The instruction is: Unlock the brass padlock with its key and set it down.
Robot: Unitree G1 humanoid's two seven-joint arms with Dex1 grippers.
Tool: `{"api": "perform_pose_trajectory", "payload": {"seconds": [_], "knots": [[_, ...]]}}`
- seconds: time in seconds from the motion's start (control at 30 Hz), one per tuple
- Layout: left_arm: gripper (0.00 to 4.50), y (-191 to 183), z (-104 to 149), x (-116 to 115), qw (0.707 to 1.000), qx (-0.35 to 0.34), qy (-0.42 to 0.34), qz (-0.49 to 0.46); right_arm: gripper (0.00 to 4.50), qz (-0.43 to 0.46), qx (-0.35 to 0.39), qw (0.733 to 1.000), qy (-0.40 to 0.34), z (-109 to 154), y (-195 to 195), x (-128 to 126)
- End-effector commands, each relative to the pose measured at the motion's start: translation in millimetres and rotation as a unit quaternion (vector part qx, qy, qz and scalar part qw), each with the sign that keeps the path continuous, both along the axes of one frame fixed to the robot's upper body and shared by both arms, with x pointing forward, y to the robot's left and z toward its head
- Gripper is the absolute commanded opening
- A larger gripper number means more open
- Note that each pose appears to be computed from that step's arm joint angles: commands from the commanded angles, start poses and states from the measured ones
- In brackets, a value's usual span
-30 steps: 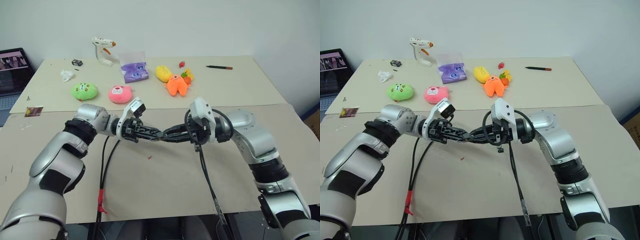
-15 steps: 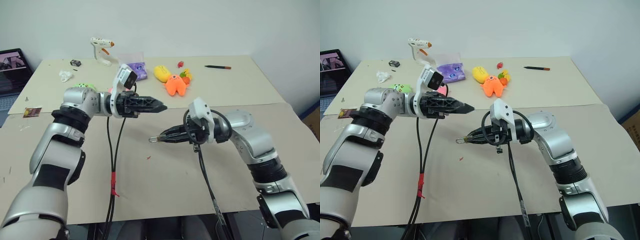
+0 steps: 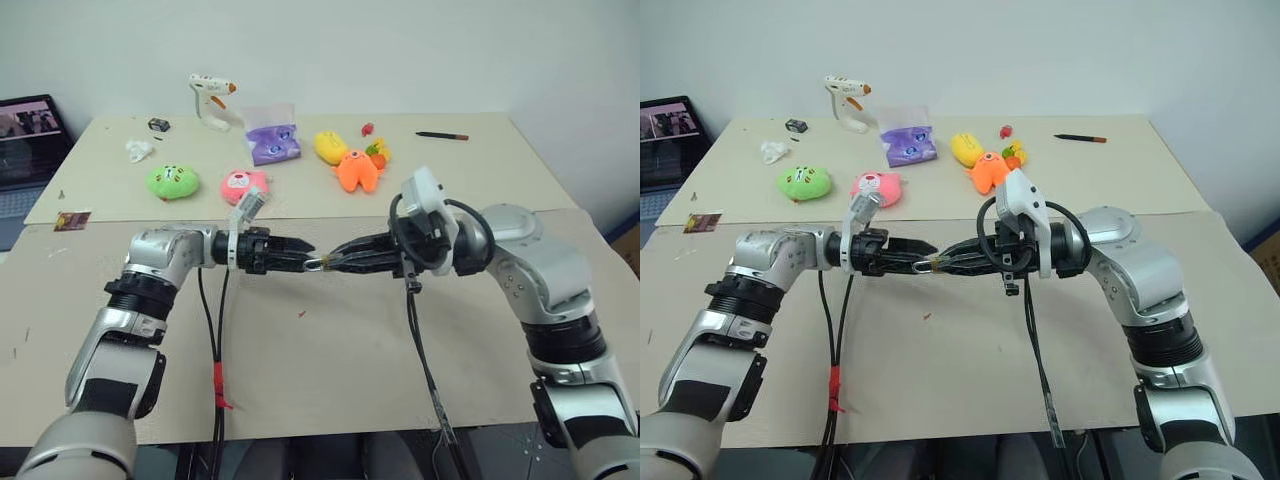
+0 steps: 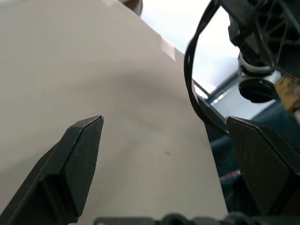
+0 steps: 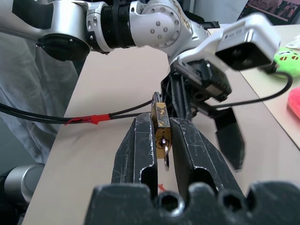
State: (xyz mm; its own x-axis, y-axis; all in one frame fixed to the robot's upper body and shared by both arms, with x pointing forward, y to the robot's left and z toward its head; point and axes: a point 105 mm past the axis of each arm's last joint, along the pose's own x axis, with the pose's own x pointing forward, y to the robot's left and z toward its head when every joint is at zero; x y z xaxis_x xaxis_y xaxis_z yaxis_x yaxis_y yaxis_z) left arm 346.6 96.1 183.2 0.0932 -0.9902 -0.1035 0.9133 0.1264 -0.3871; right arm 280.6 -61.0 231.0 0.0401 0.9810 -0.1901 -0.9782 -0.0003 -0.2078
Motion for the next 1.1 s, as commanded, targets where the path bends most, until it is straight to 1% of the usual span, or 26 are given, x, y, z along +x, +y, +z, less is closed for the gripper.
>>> {"api": "perform_pose_trajectory", "payload": {"seconds": [0.03,0.1,0.13,0.17,0.27,0.3,0.33,0.37,0.5,0.6,0.67,0.83,0.93,1.1], "knots": [[3.74,-1,25,5,0.998,-0.045,-0.028,0.022,0.18,0.005,0.016,1.000,-0.021,15,-1,-7],[2.85,-2,28,5,0.998,-0.052,-0.028,0.023,0.18,0.006,0.017,1.000,-0.020,15,-1,-8],[2.56,-3,28,4,0.998,-0.054,-0.027,0.020,0.18,0.006,0.017,1.000,-0.020,15,-1,-8],[2.15,-5,29,2,0.998,-0.054,-0.024,0.014,0.18,0.005,0.016,1.000,-0.020,15,-1,-8],[1.11,-7,28,-4,0.998,-0.056,-0.011,-0.005,0.18,0.004,0.016,1.000,-0.021,16,-1,-7],[0.78,-8,25,-8,0.999,-0.050,-0.005,-0.014,0.18,0.003,0.016,1.000,-0.022,16,-1,-6],[0.33,-9,22,-11,0.999,-0.043,0.001,-0.024,0.18,0.001,0.016,1.000,-0.024,17,-1,-5],[0.05,-9,19,-16,0.999,-0.038,0.008,-0.034,0.18,-0.001,0.017,1.000,-0.026,17,-1,-4],[0.05,-10,12,-36,0.996,-0.019,0.037,-0.078,0.18,-0.007,0.017,0.999,-0.032,18,-3,0],[0.05,-9,13,-53,0.991,-0.012,0.062,-0.116,0.18,-0.011,0.015,0.999,-0.036,18,-4,3],[0.05,-9,14,-59,0.990,-0.010,0.063,-0.124,0.18,-0.012,0.014,0.999,-0.037,18,-4,4],[0.05,-8,25,-57,0.992,-0.030,0.059,-0.112,0.18,-0.012,0.012,0.999,-0.038,17,-5,5],[0.05,-5,26,-57,0.992,-0.030,0.059,-0.110,0.18,-0.011,0.013,0.999,-0.038,17,-5,5],[0.05,1,11,-60,0.991,-0.003,0.068,-0.112,0.18,-0.013,0.016,0.999,-0.045,22,-5,8]]}}
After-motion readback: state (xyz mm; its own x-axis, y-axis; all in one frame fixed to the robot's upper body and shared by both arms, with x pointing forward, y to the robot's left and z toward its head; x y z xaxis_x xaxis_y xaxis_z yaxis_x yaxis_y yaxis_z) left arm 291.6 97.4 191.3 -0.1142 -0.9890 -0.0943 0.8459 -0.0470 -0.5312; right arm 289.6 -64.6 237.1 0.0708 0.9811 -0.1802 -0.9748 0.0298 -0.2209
